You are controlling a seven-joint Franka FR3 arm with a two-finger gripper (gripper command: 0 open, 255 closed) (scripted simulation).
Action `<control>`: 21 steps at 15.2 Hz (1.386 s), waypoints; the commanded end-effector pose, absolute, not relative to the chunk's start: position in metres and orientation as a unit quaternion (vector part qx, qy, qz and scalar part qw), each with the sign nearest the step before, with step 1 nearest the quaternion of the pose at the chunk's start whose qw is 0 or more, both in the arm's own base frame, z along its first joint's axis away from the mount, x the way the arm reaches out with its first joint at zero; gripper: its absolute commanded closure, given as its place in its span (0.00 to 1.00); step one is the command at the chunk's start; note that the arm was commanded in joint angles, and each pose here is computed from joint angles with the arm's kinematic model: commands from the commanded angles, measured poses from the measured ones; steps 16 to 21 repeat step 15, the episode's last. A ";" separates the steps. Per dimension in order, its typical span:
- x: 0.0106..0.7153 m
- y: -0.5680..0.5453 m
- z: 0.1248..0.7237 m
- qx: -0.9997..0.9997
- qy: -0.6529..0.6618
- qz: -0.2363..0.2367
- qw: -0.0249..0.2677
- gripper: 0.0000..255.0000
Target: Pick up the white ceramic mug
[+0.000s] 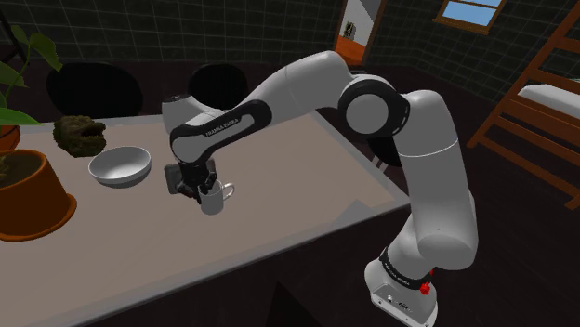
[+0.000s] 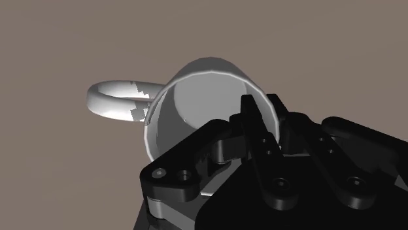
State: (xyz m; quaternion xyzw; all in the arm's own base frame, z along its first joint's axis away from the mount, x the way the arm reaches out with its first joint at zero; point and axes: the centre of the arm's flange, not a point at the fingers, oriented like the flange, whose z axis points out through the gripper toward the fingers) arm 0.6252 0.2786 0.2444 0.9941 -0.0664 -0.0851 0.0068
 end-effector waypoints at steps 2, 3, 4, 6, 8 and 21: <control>0.625 0.278 0.260 0.994 -0.066 -0.085 0.007 1.00; 0.625 0.279 0.265 0.994 -0.066 -0.085 0.007 1.00; 0.625 0.279 0.270 0.994 -0.066 -0.085 0.007 1.00; 0.625 0.279 0.281 0.994 -0.066 -0.085 0.007 1.00; 0.625 0.279 0.291 0.994 -0.066 -0.085 0.007 1.00; 0.625 0.279 0.319 0.994 -0.066 -0.085 0.007 1.00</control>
